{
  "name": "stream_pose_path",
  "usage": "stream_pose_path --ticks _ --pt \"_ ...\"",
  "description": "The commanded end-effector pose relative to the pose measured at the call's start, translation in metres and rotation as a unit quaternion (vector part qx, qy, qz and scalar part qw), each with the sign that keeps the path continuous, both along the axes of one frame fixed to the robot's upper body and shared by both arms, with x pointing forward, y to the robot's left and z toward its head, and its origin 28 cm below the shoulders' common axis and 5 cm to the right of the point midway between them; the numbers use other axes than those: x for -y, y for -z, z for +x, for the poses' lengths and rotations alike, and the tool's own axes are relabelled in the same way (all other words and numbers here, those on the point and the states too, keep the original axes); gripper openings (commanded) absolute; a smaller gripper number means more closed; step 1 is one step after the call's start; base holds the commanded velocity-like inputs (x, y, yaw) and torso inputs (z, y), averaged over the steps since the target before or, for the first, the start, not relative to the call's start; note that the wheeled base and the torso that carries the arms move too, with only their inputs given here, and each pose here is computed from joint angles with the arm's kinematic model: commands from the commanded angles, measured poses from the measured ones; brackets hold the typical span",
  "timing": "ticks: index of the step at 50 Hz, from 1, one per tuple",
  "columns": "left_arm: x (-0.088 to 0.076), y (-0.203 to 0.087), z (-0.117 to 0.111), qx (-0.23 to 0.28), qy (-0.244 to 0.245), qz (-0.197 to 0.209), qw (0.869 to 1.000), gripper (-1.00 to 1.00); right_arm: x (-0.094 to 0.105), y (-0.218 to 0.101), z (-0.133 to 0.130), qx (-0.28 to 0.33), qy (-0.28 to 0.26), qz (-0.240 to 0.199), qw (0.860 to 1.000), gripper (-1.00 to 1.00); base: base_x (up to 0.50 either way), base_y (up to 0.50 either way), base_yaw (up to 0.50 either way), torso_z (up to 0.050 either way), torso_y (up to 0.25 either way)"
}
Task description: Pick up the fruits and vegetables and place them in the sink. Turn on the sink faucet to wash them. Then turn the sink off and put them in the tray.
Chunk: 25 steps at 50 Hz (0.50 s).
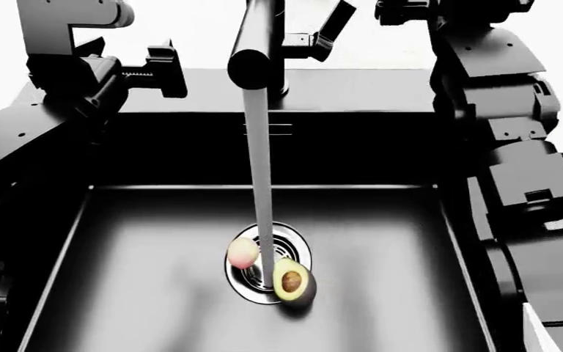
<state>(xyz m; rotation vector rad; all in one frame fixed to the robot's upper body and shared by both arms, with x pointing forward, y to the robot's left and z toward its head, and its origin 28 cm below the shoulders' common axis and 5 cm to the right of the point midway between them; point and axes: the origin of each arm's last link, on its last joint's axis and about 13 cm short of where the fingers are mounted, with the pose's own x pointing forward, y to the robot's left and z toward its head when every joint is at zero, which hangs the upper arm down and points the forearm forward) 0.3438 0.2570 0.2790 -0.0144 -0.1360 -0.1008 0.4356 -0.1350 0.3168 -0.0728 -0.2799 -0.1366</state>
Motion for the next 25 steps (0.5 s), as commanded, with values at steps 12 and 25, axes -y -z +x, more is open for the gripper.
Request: stream_pose_path --ticks 12,25 --pt "0.004 0.000 -0.002 0.000 0.009 0.001 1.000 1.00 0.012 0.042 -0.002 -0.087 -0.021 -0.064 0.994 1.00 0.00 0.00 0.00 0.000 0.000" --pt "0.001 0.003 -0.004 -0.004 0.007 -0.002 1.000 1.00 -0.004 0.047 0.006 -0.077 -0.048 -0.051 0.995 1.00 0.00 0.00 0.00 0.000 0.000"
